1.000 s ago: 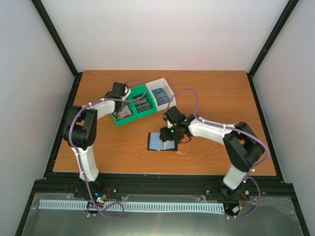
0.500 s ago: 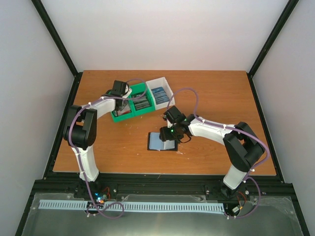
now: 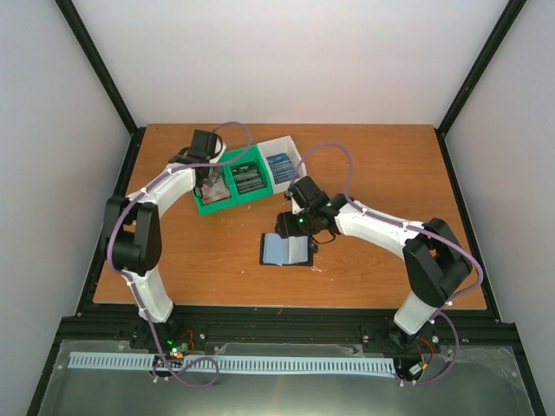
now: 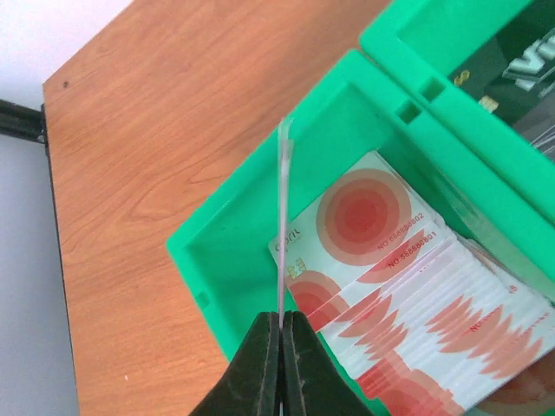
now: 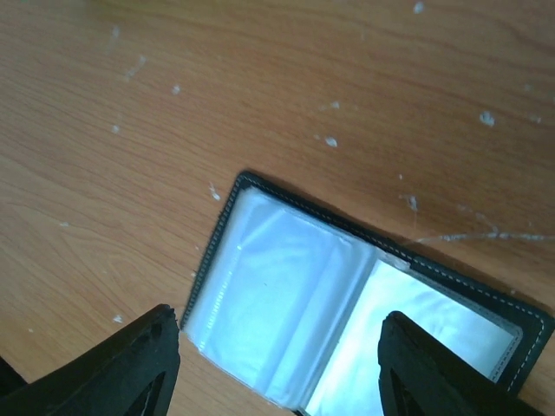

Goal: Put the credit cards into the card holder
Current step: Pick up the credit card from the storage box.

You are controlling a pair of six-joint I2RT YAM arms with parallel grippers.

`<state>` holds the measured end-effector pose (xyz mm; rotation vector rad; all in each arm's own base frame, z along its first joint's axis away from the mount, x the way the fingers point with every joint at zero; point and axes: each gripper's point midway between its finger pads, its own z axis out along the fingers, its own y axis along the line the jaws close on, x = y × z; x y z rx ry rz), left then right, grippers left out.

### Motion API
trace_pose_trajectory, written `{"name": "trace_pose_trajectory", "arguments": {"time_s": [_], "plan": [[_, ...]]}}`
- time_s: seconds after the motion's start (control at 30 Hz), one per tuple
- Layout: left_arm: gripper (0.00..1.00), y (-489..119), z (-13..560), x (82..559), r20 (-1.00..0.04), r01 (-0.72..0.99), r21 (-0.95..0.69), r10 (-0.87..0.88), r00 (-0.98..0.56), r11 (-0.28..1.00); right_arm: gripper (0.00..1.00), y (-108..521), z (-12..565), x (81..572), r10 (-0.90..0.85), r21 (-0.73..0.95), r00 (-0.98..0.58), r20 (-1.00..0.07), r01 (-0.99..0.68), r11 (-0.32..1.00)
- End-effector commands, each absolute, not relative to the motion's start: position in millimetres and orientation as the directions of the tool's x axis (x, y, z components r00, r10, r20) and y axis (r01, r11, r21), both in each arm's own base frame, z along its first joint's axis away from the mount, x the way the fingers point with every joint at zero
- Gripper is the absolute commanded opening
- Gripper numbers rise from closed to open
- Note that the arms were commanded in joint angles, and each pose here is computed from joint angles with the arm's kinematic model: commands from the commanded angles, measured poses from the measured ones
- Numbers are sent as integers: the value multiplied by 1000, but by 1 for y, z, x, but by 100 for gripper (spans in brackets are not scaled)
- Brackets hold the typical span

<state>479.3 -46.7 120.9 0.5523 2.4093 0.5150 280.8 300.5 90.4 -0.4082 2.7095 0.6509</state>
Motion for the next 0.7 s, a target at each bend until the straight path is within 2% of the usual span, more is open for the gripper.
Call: {"name": "trace_pose_trajectory", "arguments": {"time_s": [0.0, 0.2, 0.33, 0.5, 0.67], "plan": [[1, -48, 178, 476, -611, 132, 381, 357, -706, 915, 64, 304, 136, 299, -151, 423, -867, -475, -375, 825], [1, -84, 227, 453, -742, 150, 74, 154, -652, 986, 67, 303, 188, 317, -54, 556, -837, -545, -409, 723], [1, -126, 271, 422, -805, 286, -195, 14, -594, 938, 72, 303, 228, 323, 4, 643, -815, -580, -454, 617], [1, -177, 335, 369, -823, 528, -466, -128, -554, 710, 80, 303, 284, 317, 70, 681, -756, -650, -540, 494], [1, -211, 363, 322, -735, 629, -658, -170, -657, 413, 88, 305, 333, 310, 125, 685, -704, -699, -608, 401]]}}
